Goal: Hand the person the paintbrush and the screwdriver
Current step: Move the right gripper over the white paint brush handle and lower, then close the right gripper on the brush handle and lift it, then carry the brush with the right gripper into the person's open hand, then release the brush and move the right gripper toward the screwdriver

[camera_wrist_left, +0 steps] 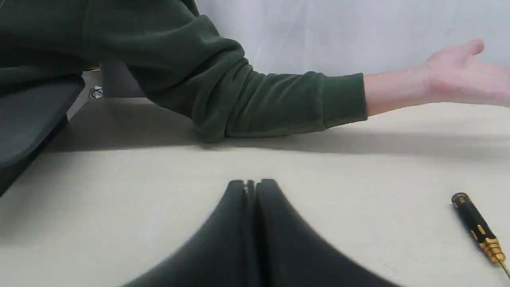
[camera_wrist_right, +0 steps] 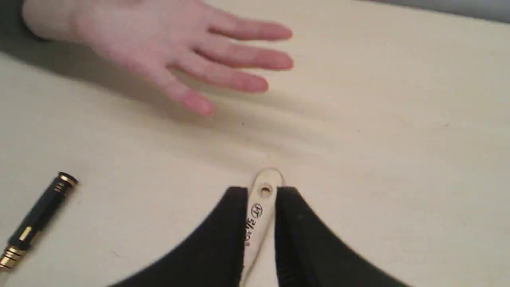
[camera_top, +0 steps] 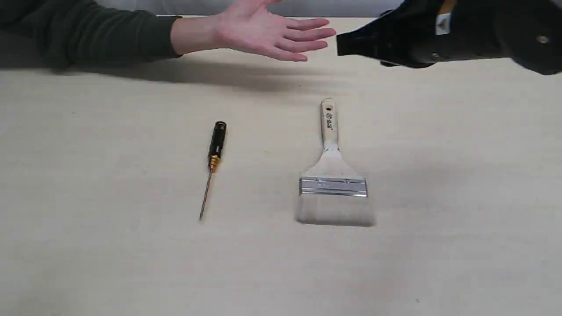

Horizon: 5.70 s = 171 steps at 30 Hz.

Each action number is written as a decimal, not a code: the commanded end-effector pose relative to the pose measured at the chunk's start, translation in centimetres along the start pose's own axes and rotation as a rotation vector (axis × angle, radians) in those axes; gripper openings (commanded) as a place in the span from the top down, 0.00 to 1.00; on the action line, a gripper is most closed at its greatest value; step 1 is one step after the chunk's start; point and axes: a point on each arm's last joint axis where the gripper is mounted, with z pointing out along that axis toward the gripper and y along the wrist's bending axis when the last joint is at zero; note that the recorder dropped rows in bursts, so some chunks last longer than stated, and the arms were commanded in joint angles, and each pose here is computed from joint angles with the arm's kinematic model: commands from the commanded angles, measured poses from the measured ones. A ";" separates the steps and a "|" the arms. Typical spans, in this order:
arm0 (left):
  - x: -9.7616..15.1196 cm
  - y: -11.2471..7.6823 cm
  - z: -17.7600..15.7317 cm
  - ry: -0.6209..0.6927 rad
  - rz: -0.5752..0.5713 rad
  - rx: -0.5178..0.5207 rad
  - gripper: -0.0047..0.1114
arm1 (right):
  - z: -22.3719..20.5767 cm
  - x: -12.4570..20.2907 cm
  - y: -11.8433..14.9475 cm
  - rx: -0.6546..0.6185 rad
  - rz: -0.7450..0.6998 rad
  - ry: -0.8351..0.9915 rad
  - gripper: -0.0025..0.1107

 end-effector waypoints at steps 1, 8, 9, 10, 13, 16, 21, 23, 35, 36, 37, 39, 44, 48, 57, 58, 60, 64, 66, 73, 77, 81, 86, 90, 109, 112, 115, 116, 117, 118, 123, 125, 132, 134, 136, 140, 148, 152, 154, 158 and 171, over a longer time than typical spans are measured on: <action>0.0 -0.1 0.0 -0.009 -0.005 0.008 0.96 | 2.6 0.5 0.3 0.011 0.015 0.076 0.65; 0.0 -0.1 0.0 -0.009 -0.005 0.008 0.96 | 5.7 1.7 0.5 0.021 0.032 0.156 0.55; 0.0 -0.1 0.0 -0.009 -0.005 0.008 0.96 | 6.1 1.9 0.5 0.023 0.036 0.166 0.55; 0.0 -0.1 0.0 -0.009 -0.005 0.008 0.96 | 6.5 2.2 0.5 0.023 0.037 0.181 0.55; 0.0 -0.1 0.0 -0.009 -0.005 0.008 0.96 | 7.5 2.8 0.5 0.030 0.027 0.213 0.55; 0.0 -0.1 0.0 -0.009 -0.005 0.008 0.96 | 8.6 3.8 0.4 0.036 0.024 0.253 0.54; 0.0 -0.1 0.0 -0.009 -0.005 0.008 0.96 | 10.3 5.3 0.6 0.028 0.054 0.320 0.47; 0.0 -0.1 0.0 -0.009 -0.005 0.008 0.96 | 10.7 5.8 0.6 0.023 0.064 0.339 0.47; 0.0 0.0 0.0 -0.011 -0.003 0.008 0.96 | 12.8 6.1 3.0 0.030 0.042 0.447 0.47; 0.0 0.0 0.0 -0.011 -0.003 0.008 0.96 | 13.0 6.1 3.0 0.032 0.054 0.462 0.47; 0.0 0.0 0.0 -0.011 -0.003 0.008 0.96 | 13.2 6.3 3.0 0.036 0.053 0.474 0.47; 0.0 0.0 0.0 -0.011 -0.003 0.008 0.96 | 13.5 6.6 3.0 0.042 0.047 0.487 0.47; 0.0 0.0 0.0 -0.011 -0.003 0.008 0.96 | 13.5 7.1 2.8 0.055 0.044 0.523 0.47; 0.0 0.0 0.0 -0.011 -0.003 0.008 0.96 | 13.3 7.4 2.7 0.072 0.041 0.566 0.51; 0.0 -0.1 0.0 -0.011 -0.005 0.008 0.96 | 13.1 7.7 2.5 0.085 0.013 0.609 0.76; 0.0 -0.1 0.0 -0.011 -0.005 0.008 0.96 | 13.0 7.7 2.5 0.082 0.002 0.611 0.78; 0.0 -0.1 0.0 -0.011 -0.005 0.008 0.96 | 13.0 7.7 2.4 0.087 -0.017 0.616 0.83; 0.0 -0.1 0.0 -0.011 -0.005 0.008 0.96 | 12.8 7.8 2.1 0.101 -0.046 0.610 0.92; 0.0 -0.1 0.0 -0.011 -0.005 0.008 0.96 | 12.5 7.7 2.0 0.102 -0.058 0.595 0.93; 0.0 -0.1 0.0 -0.011 -0.005 0.008 0.96 | 8.7 6.6 1.8 0.064 -0.036 0.476 0.93; 0.0 -0.1 0.0 -0.011 -0.005 0.008 0.96 | 5.9 6.4 1.6 0.032 -0.014 0.385 0.93; 0.0 -0.1 0.0 -0.011 -0.005 0.008 0.96 | 2.8 5.7 1.4 -0.006 0.000 0.274 0.93; 0.0 0.0 0.0 -0.011 -0.002 0.008 0.96 | -0.2 3.4 1.6 -0.043 0.009 0.137 0.93; 0.0 0.0 0.0 -0.011 -0.002 0.008 0.96 | -1.3 1.0 2.0 -0.066 0.001 0.041 0.93; 0.0 0.0 0.0 -0.011 -0.002 0.008 0.96 | 6.5 -9.1 4.8 -0.058 -0.075 -0.130 0.94; 0.0 -0.1 0.0 -0.009 -0.005 0.008 0.96 | 8.7 -10.5 5.0 -0.027 -0.090 -0.118 0.94; 0.0 -0.1 0.0 -0.011 -0.005 0.008 0.96 | 10.7 -11.3 5.2 0.009 -0.103 -0.093 0.94; 0.0 -0.1 0.0 -0.011 -0.005 0.008 0.96 | 11.0 -11.8 5.3 0.016 -0.099 -0.094 0.94; 0.0 -0.1 0.0 -0.011 -0.005 0.008 0.96 | 11.7 -11.9 5.3 0.026 -0.096 -0.081 0.94; 0.0 -0.1 0.0 -0.011 -0.005 0.008 0.96 | 12.3 -12.0 5.4 0.035 -0.094 -0.068 0.94; 0.0 -0.1 0.0 -0.011 -0.005 0.008 0.96 | 15.3 -11.0 5.5 0.055 -0.095 -0.017 0.94; 0.0 -0.1 0.0 -0.011 -0.005 0.008 0.96 | 16.0 -10.6 5.5 0.056 -0.098 -0.006 0.94; 0.0 -0.1 0.0 -0.011 -0.005 0.008 0.96 | 16.6 -10.3 5.6 0.047 -0.097 -0.012 0.73; 0.0 -0.1 0.0 -0.011 -0.005 0.008 0.96 | 16.5 -10.5 5.6 0.044 -0.093 -0.021 0.59; 0.0 -0.1 0.0 -0.011 -0.005 0.008 0.96 | 16.2 -10.7 5.6 0.043 -0.092 -0.028 0.48; 0.0 -0.1 0.0 -0.011 -0.005 0.008 0.96 | 14.9 -11.6 5.6 0.042 -0.083 -0.051 0.45; 0.0 0.0 0.0 -0.012 -0.002 0.008 0.96 | 11.2 -12.8 5.2 0.060 -0.110 -0.048 0.47; 0.0 0.0 0.0 -0.012 -0.002 0.008 0.96 | 9.6 -11.9 4.8 0.055 -0.120 -0.035 0.47; 0.0 0.0 0.0 -0.012 -0.002 0.008 0.96 | 8.5 -11.2 4.8 0.039 -0.127 -0.046 0.49; 0.0 0.0 0.0 -0.012 -0.002 0.008 0.96 | 5.6 -9.5 5.4 -0.029 -0.125 -0.084 0.49; 0.0 -0.1 0.0 -0.009 -0.005 0.008 0.96 | 1.6 -0.8 12.9 -0.243 -0.287 -0.014 0.62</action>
